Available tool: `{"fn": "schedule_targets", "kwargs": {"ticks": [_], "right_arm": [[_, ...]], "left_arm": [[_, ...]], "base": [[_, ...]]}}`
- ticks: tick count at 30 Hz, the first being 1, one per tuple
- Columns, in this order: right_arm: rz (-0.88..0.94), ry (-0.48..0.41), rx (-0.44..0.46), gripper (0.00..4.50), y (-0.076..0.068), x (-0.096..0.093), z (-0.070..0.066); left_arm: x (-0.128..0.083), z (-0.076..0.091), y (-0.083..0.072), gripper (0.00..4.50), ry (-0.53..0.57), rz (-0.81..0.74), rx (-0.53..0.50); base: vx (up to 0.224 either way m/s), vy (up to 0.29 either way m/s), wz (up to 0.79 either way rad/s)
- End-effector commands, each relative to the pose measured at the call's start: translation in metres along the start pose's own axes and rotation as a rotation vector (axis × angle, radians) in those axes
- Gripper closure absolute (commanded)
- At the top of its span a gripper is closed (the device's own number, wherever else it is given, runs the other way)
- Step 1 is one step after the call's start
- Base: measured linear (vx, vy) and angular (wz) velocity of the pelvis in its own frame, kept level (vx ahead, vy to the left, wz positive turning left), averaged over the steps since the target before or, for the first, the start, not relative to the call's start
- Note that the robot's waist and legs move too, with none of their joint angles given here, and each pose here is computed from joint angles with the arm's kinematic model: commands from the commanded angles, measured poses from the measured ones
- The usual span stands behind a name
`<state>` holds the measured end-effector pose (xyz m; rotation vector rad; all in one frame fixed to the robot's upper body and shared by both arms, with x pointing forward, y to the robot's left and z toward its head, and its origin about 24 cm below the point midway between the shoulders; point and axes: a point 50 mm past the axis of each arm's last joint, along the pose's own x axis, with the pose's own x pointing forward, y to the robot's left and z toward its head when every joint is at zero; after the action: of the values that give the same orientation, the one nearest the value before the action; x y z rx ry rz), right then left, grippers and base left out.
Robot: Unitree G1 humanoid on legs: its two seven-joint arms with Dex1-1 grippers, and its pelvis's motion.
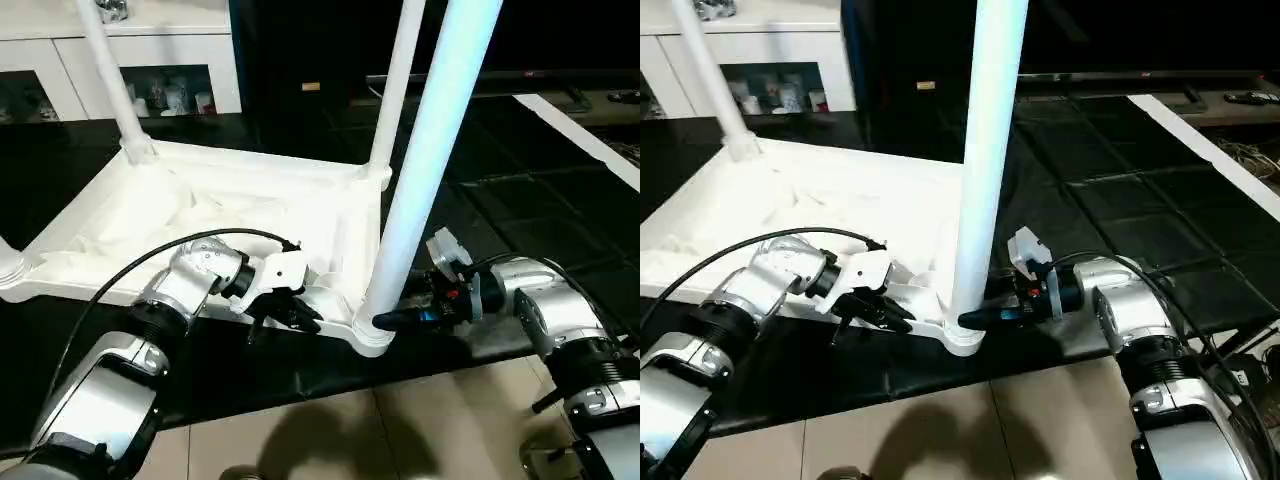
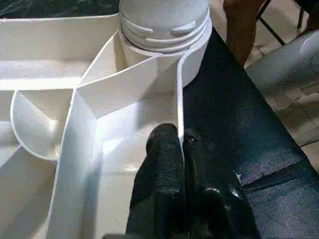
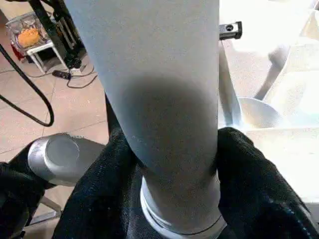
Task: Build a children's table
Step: Rotate leg to tighten
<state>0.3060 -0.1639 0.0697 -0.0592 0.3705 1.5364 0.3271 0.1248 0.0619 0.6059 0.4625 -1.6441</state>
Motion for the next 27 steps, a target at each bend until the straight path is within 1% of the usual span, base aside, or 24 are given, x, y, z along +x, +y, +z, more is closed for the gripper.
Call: {"fn": "schedule_targets", "kwargs": {"ticks": [1,3,5,6,7,8,9,10,11,12,14,17,19,20,21,23,24,25,27], "right_arm": [[0.036,-0.013,0.002,2.45,0.004,0.008,-0.001],[-0.011,-0.04,0.011,2.46,0.003,0.01,-0.002],[-0.082,-0.074,0.038,2.5,0.001,0.014,-0.003],[-0.213,-0.096,0.07,2.52,-0.003,0.023,-0.008],[-0.253,-0.102,0.085,2.53,-0.004,0.027,-0.009],[-0.315,-0.124,0.115,2.54,-0.005,0.035,-0.011],[-0.35,-0.139,0.136,2.54,-0.006,0.04,-0.012],[-0.391,-0.159,0.163,2.54,-0.007,0.049,-0.012],[-0.394,-0.161,0.165,2.55,-0.007,0.05,-0.012],[-0.413,-0.169,0.178,2.55,-0.008,0.055,-0.012],[-0.511,-0.181,0.225,2.55,-0.015,0.074,-0.008],[-0.662,-0.195,0.301,2.55,-0.028,0.091,0.0],[-0.72,-0.221,0.304,2.55,-0.035,0.099,0.008],[-0.722,-0.229,0.301,2.55,-0.036,0.1,0.009],[-0.726,-0.241,0.307,1.99,-0.036,0.101,0.011],[-0.726,-0.26,0.307,1.99,-0.036,0.1,0.013],[-0.719,-0.262,0.299,1.79,-0.036,0.097,0.013],[-0.719,-0.262,0.299,1.67,-0.036,0.097,0.012],[-0.721,-0.256,0.281,1.53,-0.035,0.092,0.01]], "left_arm": [[0.003,0.003,0.007,4.5,0.025,0.068,-0.023],[0.005,0.005,0.011,4.5,-0.007,0.106,-0.056],[0.007,0.009,0.013,4.5,-0.038,0.139,-0.082],[0.012,0.014,0.019,4.5,-0.061,0.209,-0.125],[0.013,0.016,0.021,4.5,-0.066,0.23,-0.137],[0.018,0.019,0.024,4.5,-0.079,0.266,-0.16],[0.021,0.022,0.025,4.5,-0.088,0.286,-0.174],[0.026,0.027,0.028,4.5,-0.107,0.319,-0.197],[0.026,0.028,0.028,4.5,-0.108,0.322,-0.199],[0.03,0.031,0.03,4.5,-0.122,0.34,-0.211],[0.041,0.045,0.036,4.5,-0.162,0.402,-0.25],[0.052,0.061,0.042,4.5,-0.194,0.484,-0.284],[0.059,0.069,0.043,4.5,-0.202,0.503,-0.274],[0.06,0.07,0.043,4.5,-0.202,0.503,-0.267],[0.06,0.071,0.043,4.5,-0.197,0.504,-0.26],[0.058,0.07,0.043,4.5,-0.189,0.503,-0.246],[0.055,0.066,0.042,4.5,-0.169,0.503,-0.229],[0.055,0.065,0.042,4.5,-0.166,0.504,-0.227],[0.052,0.059,0.04,4.5,-0.148,0.502,-0.224]], "base": [[0.0,0.0,0.0],[0.0,0.0,0.0],[0.0,0.0,0.0],[0.0,0.0,0.0],[0.0,0.0,0.0],[0.0,0.0,0.0],[0.0,0.0,0.0],[0.0,0.0,0.0],[0.0,0.0,0.0],[0.0,0.0,0.0],[0.0,0.0,0.0],[0.0,0.0,0.0],[0.0,0.0,0.0],[0.0,0.0,0.0],[0.0,0.0,0.0],[0.0,0.0,0.0],[0.0,0.0,0.0],[0.0,0.0,0.0],[0.0,0.0,0.0]]}}
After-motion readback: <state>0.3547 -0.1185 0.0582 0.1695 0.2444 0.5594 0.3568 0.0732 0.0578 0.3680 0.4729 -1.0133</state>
